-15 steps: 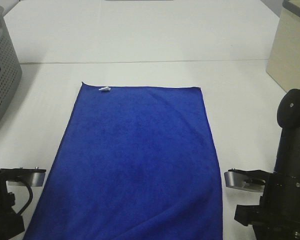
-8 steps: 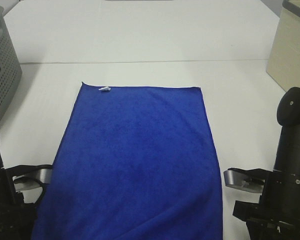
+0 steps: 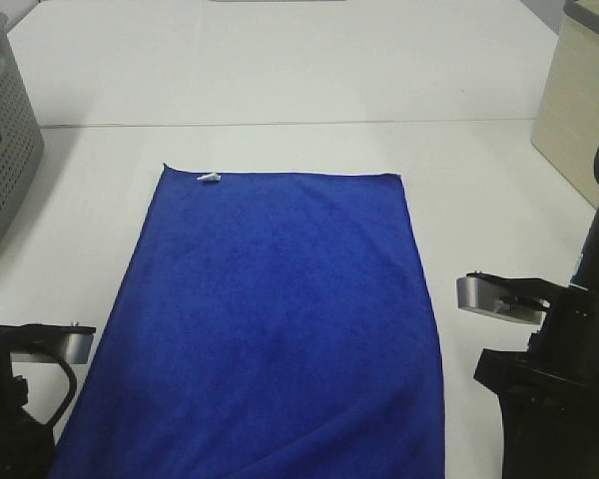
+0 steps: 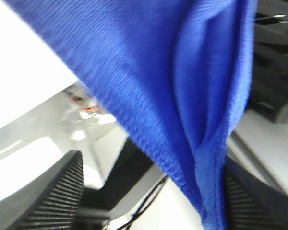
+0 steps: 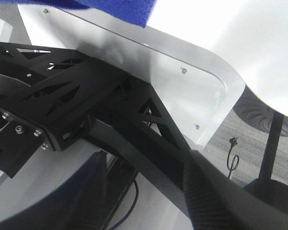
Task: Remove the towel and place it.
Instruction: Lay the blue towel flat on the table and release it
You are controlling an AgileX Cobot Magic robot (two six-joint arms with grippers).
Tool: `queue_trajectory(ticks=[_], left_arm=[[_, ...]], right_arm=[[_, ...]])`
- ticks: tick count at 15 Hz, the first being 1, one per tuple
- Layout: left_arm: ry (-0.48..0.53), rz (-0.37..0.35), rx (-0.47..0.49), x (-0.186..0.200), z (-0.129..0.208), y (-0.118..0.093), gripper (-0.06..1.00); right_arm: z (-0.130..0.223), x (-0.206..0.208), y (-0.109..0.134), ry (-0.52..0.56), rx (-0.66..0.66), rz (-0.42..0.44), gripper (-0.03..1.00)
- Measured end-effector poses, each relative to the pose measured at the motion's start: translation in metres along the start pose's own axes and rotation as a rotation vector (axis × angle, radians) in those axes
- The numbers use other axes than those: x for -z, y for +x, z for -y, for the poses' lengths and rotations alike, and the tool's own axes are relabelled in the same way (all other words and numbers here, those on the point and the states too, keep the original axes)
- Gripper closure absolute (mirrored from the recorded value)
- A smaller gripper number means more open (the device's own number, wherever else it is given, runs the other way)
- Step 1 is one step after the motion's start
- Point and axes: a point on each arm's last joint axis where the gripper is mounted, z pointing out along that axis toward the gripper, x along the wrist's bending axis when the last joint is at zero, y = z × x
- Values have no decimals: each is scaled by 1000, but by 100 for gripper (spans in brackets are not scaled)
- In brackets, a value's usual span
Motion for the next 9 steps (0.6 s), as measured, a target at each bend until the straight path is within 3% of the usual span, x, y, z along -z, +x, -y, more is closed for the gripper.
queue_trajectory(ticks=[3, 4, 7, 9], left_arm=[[-54, -122, 83, 10, 13, -13, 27], [-80, -116, 70, 13, 17, -21, 27], [-128, -4, -1, 18, 22, -38, 27], [-148, 3, -38, 21, 25, -41, 27]], right_arm=[[4, 5, 3, -27, 12, 3, 46], [4, 5, 3, -27, 12, 3, 46], [4, 5, 3, -27, 12, 3, 46], [4, 5, 3, -27, 12, 3, 46]])
